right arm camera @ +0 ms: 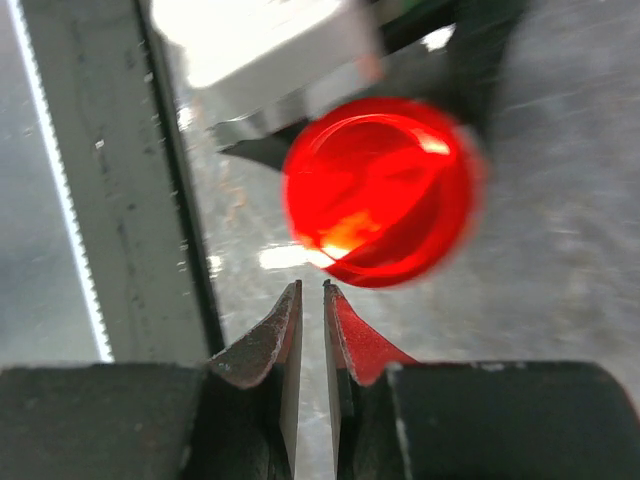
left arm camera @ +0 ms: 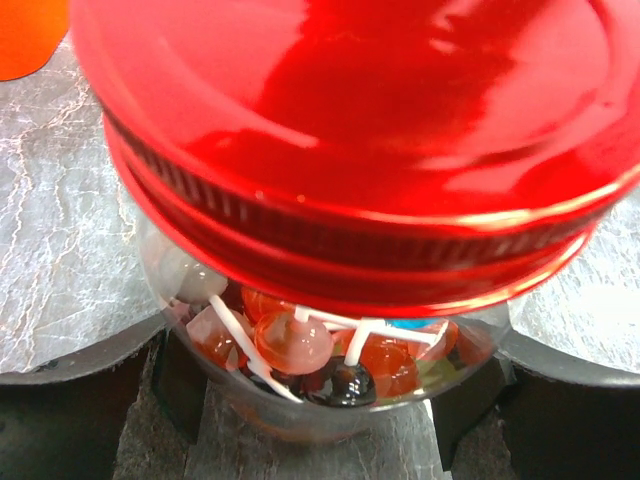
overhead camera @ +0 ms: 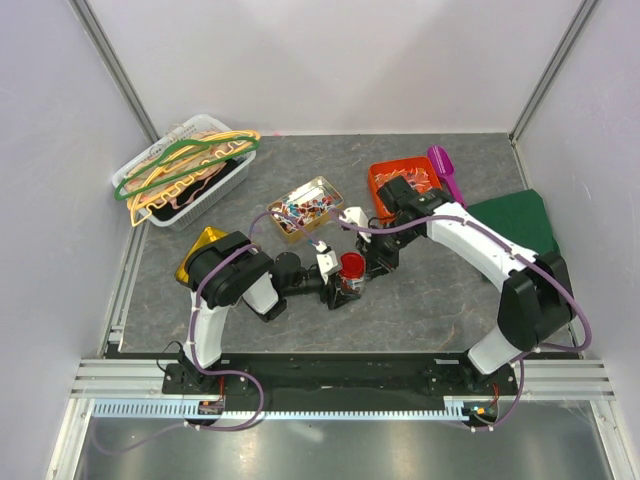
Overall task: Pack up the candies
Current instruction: Screw the bottle lid onto the packing bottle.
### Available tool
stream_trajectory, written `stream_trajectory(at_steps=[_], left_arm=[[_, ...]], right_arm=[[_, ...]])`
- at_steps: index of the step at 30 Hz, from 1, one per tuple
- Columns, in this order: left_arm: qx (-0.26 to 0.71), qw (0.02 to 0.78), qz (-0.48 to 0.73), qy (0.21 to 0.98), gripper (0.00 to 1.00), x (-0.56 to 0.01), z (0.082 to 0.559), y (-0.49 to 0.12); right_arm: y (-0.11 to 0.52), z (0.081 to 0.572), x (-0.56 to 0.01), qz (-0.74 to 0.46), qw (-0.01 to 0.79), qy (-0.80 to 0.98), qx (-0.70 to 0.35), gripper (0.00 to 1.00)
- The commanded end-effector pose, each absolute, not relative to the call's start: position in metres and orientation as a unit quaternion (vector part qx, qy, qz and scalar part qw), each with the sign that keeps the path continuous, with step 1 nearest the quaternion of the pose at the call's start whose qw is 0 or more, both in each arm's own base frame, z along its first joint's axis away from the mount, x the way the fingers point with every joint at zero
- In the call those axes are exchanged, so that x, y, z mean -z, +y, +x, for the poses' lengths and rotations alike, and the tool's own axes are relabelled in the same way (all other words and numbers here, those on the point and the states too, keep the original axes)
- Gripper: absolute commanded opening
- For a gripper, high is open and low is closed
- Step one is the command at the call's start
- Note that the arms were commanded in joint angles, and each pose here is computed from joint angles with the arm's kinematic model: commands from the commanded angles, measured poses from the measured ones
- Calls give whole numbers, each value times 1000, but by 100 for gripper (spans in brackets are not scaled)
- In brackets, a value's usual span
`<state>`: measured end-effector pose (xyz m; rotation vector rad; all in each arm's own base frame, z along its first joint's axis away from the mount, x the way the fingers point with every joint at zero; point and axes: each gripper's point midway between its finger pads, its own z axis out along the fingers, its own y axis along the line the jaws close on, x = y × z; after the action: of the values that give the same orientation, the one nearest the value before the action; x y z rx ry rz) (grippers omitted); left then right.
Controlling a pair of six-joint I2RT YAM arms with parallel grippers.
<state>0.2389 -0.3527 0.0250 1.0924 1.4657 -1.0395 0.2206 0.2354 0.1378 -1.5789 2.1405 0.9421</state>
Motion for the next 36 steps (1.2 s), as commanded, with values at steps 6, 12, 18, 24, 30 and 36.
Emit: stream_trajectory(at_steps=[6, 12, 18, 24, 30, 36], left_arm=[[418, 604, 430, 524, 50, -82, 260, -356], [418, 606, 429, 524, 50, -83, 260, -356], [419, 605, 429, 524, 49, -82, 260, -357], [418, 606, 429, 524, 49, -82, 261, -356], [419, 605, 430, 523, 50, -82, 260, -357], [418, 605, 431, 523, 50, -82, 260, -357]], right_arm=[[239, 203, -152, -563, 151, 739, -339, 21], [230, 239, -184, -551, 225, 742, -308, 30], [257, 269, -179, -513, 245, 753, -332, 42], [281, 284, -170, -507, 229, 749, -360, 52], [298, 284, -166, -517, 220, 740, -371, 53], [304, 275, -157, -523, 203, 736, -378, 48]])
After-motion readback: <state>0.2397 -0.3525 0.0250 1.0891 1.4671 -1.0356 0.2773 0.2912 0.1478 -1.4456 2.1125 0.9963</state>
